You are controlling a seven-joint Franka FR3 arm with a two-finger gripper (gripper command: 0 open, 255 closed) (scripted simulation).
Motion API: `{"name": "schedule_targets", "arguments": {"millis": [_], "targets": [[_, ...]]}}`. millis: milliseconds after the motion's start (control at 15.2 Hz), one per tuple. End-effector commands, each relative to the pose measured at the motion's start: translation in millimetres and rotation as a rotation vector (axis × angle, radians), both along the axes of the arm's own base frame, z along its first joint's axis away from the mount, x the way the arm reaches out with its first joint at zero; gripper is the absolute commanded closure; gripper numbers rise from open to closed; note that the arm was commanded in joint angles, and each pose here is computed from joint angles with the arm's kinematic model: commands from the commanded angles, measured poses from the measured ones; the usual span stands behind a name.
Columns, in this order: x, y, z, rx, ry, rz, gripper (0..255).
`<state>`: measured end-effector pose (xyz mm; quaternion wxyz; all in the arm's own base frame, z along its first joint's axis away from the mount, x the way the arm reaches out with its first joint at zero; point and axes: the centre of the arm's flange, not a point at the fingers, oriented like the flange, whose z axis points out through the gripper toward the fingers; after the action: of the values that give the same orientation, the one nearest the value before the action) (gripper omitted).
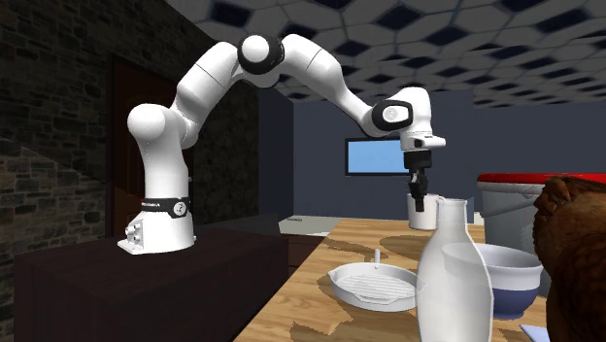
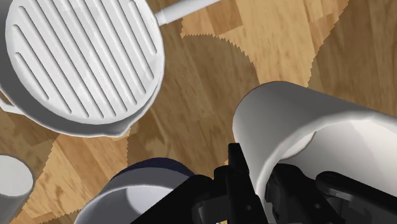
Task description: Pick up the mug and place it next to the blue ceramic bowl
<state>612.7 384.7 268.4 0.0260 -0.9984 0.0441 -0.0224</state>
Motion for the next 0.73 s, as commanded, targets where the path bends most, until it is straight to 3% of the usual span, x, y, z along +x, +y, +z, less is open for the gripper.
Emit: {"name": "schedule_targets", "arguments": {"millis": [0,660], "targets": [[-1,1,-11,0.001,-0.001,0.000,255],[-1,1,-64,0.001,-0.001,0.000,255]]}}
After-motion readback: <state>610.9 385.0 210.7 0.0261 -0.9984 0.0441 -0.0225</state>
